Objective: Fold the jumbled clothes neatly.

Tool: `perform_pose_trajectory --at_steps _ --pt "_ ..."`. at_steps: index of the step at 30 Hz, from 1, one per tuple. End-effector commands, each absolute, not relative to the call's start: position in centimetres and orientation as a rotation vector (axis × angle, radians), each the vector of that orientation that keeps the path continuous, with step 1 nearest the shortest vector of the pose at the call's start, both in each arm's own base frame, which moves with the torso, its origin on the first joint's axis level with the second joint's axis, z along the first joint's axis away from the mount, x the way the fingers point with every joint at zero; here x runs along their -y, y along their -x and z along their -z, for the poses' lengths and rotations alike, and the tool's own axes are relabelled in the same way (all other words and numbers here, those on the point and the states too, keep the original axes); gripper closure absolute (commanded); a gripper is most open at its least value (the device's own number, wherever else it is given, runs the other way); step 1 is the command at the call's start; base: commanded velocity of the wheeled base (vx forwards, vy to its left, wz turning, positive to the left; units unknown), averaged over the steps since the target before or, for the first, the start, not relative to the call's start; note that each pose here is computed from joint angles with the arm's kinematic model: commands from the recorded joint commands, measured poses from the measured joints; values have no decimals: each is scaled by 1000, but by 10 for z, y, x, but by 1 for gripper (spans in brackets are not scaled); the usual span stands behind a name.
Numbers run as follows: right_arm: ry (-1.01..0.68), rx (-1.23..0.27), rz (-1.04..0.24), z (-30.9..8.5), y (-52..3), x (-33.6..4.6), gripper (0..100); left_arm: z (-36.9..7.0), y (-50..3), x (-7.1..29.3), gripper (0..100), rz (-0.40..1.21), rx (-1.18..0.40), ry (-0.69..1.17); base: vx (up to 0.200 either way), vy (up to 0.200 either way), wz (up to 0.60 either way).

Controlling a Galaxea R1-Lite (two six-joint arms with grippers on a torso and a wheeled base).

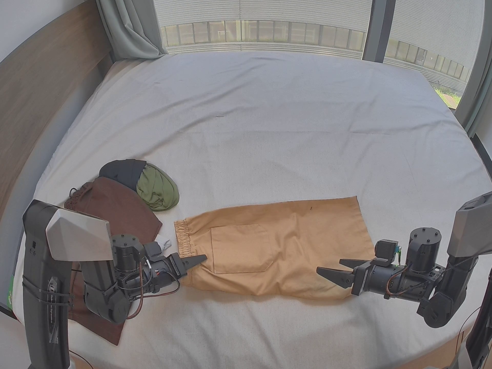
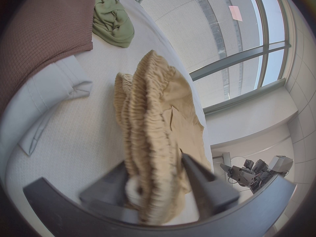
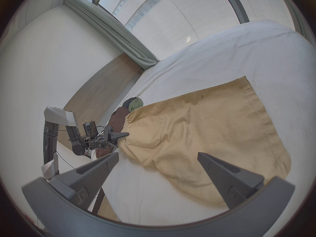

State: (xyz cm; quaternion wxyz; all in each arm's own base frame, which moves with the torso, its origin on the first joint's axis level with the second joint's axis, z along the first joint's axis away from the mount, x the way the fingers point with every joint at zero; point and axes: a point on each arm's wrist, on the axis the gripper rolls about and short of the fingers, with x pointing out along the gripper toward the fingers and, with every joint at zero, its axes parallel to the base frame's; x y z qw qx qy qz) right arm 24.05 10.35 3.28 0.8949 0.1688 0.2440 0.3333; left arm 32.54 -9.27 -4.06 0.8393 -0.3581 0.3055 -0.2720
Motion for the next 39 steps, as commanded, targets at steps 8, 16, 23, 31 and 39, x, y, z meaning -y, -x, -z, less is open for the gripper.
perform_pose_trajectory --at_steps 8,16,23,31,39 --pt "-349 -516 -688 -30 -241 -103 0 39 -330 86 100 576 -628 761 0 0 0" --pt "-349 -514 -688 -30 -241 -103 0 33 -325 85 100 602 -624 736 0 0 0" --pt "-350 -512 -684 -30 -242 -102 0 22 -322 76 100 642 -601 700 0 0 0" --pt "-350 -510 -684 -30 -242 -102 0 5 -315 58 100 655 -579 713 0 0 0" --pt "-349 -514 -685 -30 -242 -103 0 -15 -308 35 100 680 -541 726 0 0 0"
